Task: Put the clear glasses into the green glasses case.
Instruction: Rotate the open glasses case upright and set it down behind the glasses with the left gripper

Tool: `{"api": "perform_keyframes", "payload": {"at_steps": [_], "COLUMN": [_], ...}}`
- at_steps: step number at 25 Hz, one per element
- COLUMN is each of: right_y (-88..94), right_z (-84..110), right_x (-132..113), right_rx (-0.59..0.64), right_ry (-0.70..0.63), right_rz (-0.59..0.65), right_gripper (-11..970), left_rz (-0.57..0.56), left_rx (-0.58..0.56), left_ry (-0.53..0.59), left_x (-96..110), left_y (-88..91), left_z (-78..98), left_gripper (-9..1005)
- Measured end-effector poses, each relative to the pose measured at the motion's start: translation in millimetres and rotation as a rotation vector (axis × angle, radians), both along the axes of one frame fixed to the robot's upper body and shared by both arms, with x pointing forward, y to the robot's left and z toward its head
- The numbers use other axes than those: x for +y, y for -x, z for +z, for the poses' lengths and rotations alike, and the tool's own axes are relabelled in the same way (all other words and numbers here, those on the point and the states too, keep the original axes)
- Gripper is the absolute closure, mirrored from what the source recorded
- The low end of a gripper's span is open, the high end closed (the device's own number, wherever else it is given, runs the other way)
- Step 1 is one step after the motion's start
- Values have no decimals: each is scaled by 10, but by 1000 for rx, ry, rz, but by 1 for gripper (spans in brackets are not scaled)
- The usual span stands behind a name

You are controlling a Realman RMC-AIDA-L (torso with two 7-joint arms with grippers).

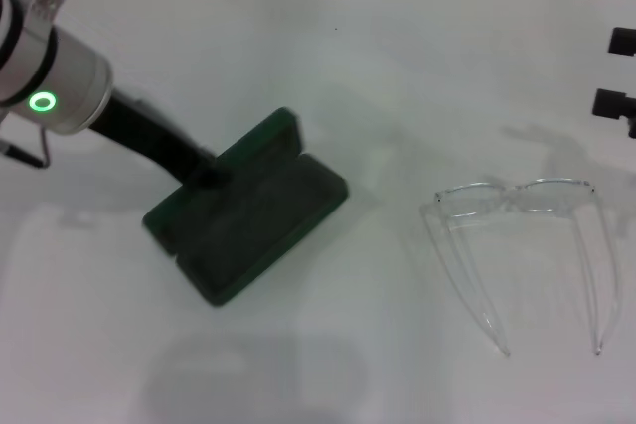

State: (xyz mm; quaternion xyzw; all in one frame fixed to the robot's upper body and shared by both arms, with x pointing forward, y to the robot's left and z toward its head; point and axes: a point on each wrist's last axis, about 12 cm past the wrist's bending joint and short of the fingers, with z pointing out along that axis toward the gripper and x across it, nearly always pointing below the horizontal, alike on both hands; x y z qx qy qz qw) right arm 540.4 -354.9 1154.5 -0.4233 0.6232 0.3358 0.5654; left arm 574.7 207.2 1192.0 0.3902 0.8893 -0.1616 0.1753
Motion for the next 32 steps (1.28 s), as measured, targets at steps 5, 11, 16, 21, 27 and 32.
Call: {"api": "perform_keyframes", "payload": {"at_steps": [5, 11, 16, 21, 27, 32], "right_y": [137, 330, 559, 818, 1074, 1143], "right_z": [-12, -43, -96, -160, -183, -202], "right_x": [-121, -223, -342, -512, -681, -714], "right_rx": [-7, 1, 35, 66, 71, 82], "right_ry": [-41, -77, -81, -95, -124, -124], "right_rz": [-32, -28, -9, -51, -114, -127], "right_gripper": [193, 193, 193, 193, 193, 192], "left_rz": [-218, -390, -534, -651, -711, -730], "left_rx": [-157, -271, -336, -357, -409, -421], "left_ry": [-13, -85, -122, -153, -166, -169], "left_x": [-126, -170, -280, -505, -756, -892], "left_y": [-75, -146, -141, -115, -160, -248], "left_z": [111, 162, 140, 86, 74, 92], "left_gripper": [775, 776, 775, 777, 777, 777]}}
